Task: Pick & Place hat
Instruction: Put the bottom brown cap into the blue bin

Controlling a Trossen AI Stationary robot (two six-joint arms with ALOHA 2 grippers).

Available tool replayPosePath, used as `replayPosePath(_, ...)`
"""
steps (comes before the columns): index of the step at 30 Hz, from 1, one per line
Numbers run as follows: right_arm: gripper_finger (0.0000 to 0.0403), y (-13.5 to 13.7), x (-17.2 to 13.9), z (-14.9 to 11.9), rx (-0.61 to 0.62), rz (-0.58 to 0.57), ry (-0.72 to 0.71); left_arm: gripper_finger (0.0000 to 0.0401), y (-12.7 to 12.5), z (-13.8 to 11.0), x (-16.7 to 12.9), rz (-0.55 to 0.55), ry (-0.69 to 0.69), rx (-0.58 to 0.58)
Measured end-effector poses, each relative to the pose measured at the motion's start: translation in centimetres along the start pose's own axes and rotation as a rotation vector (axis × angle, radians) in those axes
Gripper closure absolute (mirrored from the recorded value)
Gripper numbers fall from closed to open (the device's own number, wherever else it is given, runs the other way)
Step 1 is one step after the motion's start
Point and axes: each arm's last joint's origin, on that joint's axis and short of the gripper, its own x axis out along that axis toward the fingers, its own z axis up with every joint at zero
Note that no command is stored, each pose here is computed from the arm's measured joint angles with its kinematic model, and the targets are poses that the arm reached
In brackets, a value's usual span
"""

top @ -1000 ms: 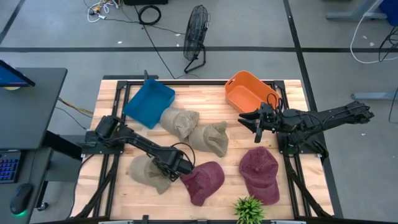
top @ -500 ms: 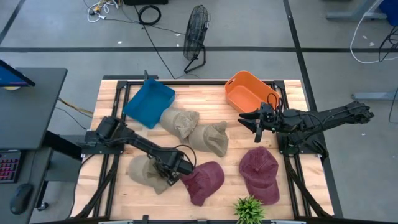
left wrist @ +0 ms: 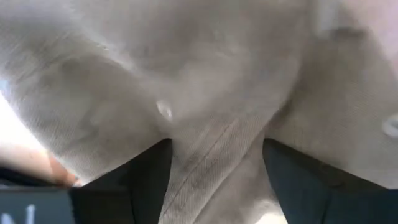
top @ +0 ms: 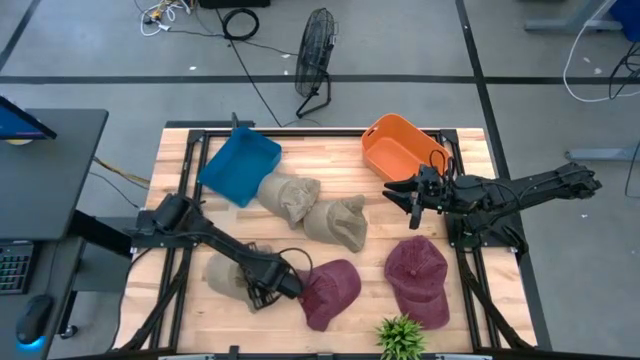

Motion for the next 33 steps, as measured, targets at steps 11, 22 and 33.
replayPosePath(11, 0.0268, 0.0, 0.0, 0.0, -0.001, -0.001, 0.002, 0.0242, 0.0, -0.4, 2.5, 0.009, 0.007, -0.058)
replayPosePath(22, 0.0268, 0.0, 0.0, 0.0, 0.013, -0.002, 0.003, 0.0387, -0.1, -0.2, 1.9, 0.015, -0.010, -0.140)
replayPosePath(33, 0.0268, 0.0, 0.0, 0.0, 0.057, -0.001, 0.001, 0.0392, 0.8, -0.9, -6.4, -0.041, -0.073, -0.240)
